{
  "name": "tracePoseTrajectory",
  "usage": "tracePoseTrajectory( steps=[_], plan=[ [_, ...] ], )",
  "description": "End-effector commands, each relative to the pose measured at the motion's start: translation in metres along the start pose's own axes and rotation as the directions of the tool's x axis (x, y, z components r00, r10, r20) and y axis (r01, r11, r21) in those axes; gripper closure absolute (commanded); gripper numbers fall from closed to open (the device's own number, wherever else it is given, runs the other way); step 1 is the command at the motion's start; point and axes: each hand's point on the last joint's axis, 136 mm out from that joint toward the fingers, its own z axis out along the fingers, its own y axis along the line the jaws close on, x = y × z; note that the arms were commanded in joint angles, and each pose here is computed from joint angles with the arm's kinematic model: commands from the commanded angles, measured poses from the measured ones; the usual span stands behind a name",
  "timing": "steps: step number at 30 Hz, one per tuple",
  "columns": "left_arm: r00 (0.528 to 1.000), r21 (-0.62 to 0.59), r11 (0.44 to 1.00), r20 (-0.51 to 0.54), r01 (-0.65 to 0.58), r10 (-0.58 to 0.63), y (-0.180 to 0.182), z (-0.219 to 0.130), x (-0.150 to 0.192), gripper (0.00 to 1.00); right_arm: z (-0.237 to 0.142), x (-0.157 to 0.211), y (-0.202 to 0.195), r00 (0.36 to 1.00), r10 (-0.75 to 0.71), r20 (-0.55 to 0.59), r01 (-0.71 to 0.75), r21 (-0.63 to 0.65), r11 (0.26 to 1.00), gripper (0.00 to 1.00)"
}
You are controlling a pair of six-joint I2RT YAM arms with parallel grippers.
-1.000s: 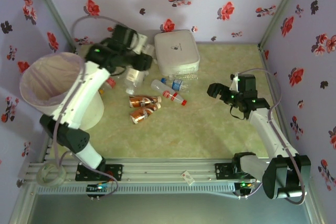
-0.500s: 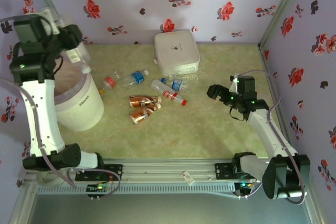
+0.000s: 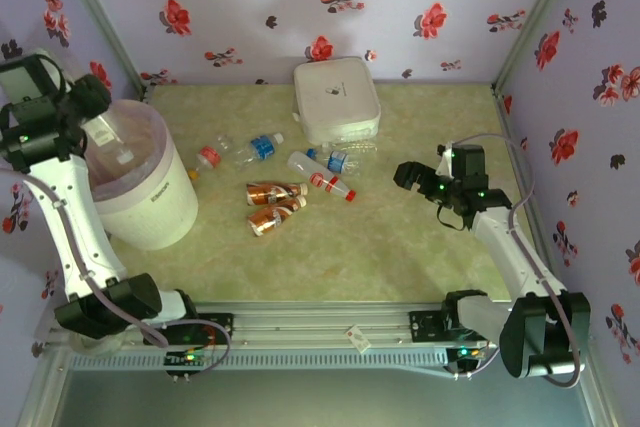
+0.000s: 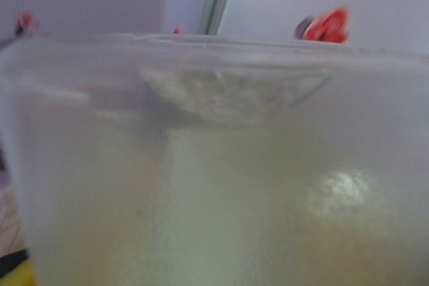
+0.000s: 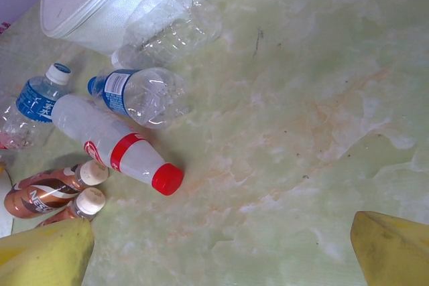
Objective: Put the plastic bottles in the bin
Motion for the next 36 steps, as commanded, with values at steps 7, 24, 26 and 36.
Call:
tracePoseTrajectory(
  steps=[7, 24, 26, 36],
  plan=[
    [0.962, -0.107, 0.986, -0.255, -0.128, 0.097, 0.029, 0.049, 0.097, 1.00, 0.004, -0.004, -0.002, 1.000, -0.027, 0.006, 0.027, -0.003, 1.000, 0.01],
    [0.886, -0.126, 0.986, -0.463, -0.105, 0.036, 0.051, 0.110, 0.190, 1.00, 0.005, -0.002, -0.005, 1.000, -0.030, 0.004, 0.030, 0.009, 1.000, 0.01],
    [0.875, -0.125, 0.985, -0.483, -0.115, 0.041, 0.052, 0.115, 0.194, 1.00, 0.004, -0.002, -0.006, 0.999, -0.036, 0.005, 0.036, 0.013, 0.999, 0.01],
    [0.820, -0.129, 0.980, -0.569, -0.151, 0.052, 0.059, 0.137, 0.224, 1.00, 0.011, 0.000, -0.007, 1.000, -0.028, 0.000, 0.028, 0.000, 1.000, 0.01]
  ],
)
